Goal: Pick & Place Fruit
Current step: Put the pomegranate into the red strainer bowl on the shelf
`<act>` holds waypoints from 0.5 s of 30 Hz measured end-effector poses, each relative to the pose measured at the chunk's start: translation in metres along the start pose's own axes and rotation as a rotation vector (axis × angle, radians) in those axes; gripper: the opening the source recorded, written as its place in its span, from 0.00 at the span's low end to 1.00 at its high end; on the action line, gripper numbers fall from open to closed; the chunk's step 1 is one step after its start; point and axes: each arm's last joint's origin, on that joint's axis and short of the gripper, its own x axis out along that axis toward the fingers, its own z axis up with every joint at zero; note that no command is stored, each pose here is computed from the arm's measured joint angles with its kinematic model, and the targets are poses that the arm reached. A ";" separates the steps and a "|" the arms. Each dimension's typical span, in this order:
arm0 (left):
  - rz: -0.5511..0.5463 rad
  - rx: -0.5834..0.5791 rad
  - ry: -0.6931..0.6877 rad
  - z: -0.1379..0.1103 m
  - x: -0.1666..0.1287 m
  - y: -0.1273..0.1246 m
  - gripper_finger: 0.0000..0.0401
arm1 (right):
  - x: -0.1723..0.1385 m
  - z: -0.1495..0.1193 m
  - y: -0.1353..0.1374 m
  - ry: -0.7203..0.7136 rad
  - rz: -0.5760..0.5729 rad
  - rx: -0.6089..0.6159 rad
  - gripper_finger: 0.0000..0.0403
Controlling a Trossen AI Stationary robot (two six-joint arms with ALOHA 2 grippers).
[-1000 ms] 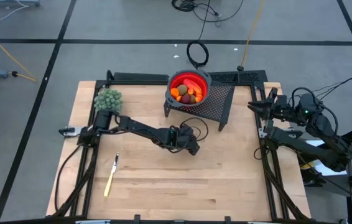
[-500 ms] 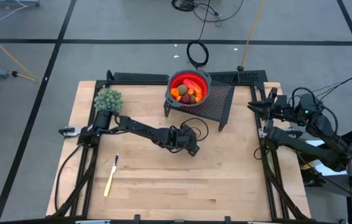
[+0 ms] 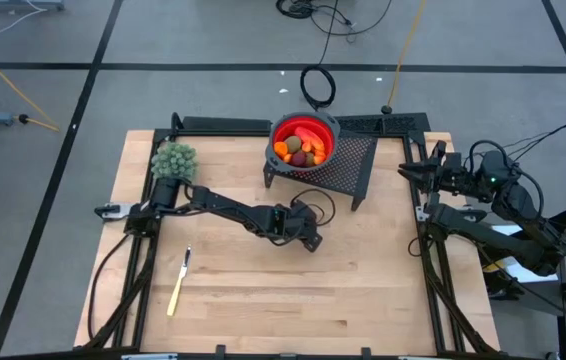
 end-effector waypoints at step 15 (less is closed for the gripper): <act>-0.057 -0.024 -0.028 0.009 0.002 -0.001 0.91 | 0.000 0.000 0.000 0.000 0.000 0.000 0.13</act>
